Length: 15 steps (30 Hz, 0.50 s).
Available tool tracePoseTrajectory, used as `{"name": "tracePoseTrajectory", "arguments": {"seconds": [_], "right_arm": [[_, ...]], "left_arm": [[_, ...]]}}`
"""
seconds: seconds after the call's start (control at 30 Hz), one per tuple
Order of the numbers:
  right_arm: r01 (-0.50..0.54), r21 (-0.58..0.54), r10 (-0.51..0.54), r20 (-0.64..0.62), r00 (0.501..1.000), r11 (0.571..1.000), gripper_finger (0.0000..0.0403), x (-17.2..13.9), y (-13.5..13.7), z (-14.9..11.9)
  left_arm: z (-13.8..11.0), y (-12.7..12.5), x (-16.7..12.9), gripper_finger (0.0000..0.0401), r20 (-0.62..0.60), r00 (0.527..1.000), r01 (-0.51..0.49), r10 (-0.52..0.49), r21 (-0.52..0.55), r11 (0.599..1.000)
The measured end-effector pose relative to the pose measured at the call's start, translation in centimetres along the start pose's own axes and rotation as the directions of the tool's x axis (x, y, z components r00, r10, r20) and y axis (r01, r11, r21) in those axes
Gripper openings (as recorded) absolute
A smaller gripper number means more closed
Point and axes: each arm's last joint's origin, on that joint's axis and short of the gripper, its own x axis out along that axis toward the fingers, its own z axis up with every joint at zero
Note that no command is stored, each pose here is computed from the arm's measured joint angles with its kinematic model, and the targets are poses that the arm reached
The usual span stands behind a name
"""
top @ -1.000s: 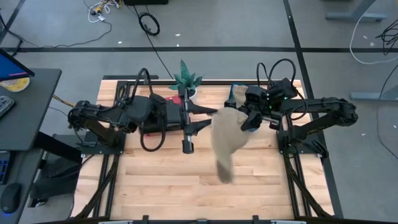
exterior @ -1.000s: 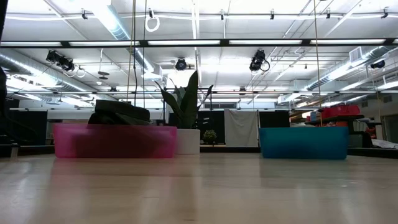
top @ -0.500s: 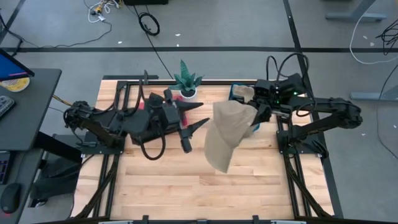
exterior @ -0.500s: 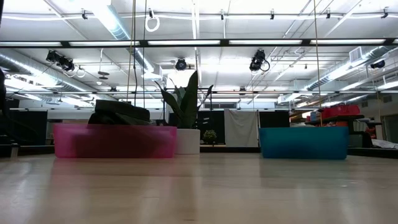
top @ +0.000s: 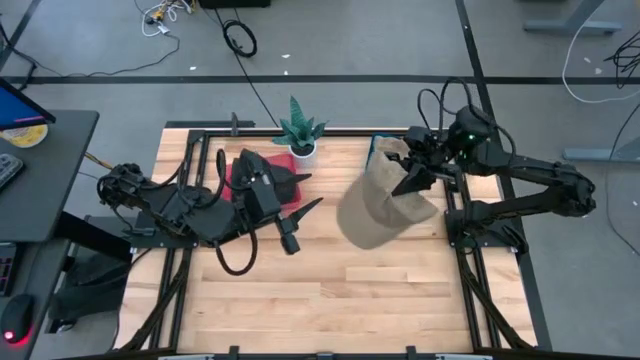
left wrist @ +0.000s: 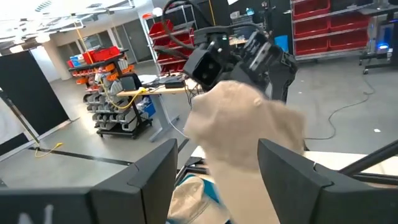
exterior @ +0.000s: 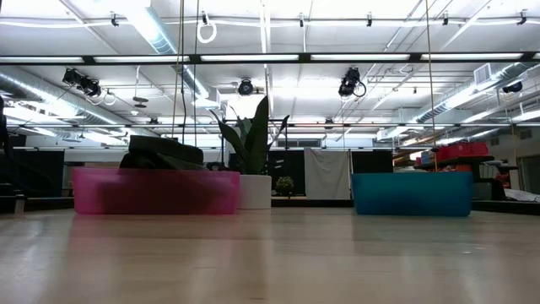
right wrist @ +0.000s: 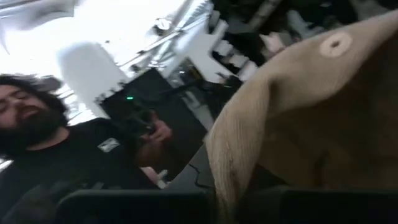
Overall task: Pick & Place hat
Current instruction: Put the brown cap into the blue bin
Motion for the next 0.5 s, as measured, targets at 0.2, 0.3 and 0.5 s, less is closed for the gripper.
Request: {"name": "tracePoseTrajectory", "arguments": {"seconds": [0.2, 0.3, 0.5], "right_arm": [[0.123, 0.074, -0.121, -0.034, 0.992, 0.990, 0.0004, -1.3, -1.3, -0.7], [0.176, 0.103, -0.171, -0.058, 0.984, 0.979, 0.0004, -1.9, -2.0, -1.1], [0.252, 0.132, -0.241, -0.094, 0.966, 0.959, 0.0004, -2.7, -2.6, -1.6]], "left_arm": [[-0.7, -0.1, -0.1, 0.0225, -0.046, 0.999, 0.007, -0.007, -0.013, 1.000], [-1.2, -0.2, -0.1, 0.0220, -0.083, 0.996, 0.008, -0.009, -0.011, 1.000], [-2.0, -0.2, -0.2, 0.0210, -0.135, 0.991, 0.005, -0.008, -0.019, 1.000]]}}
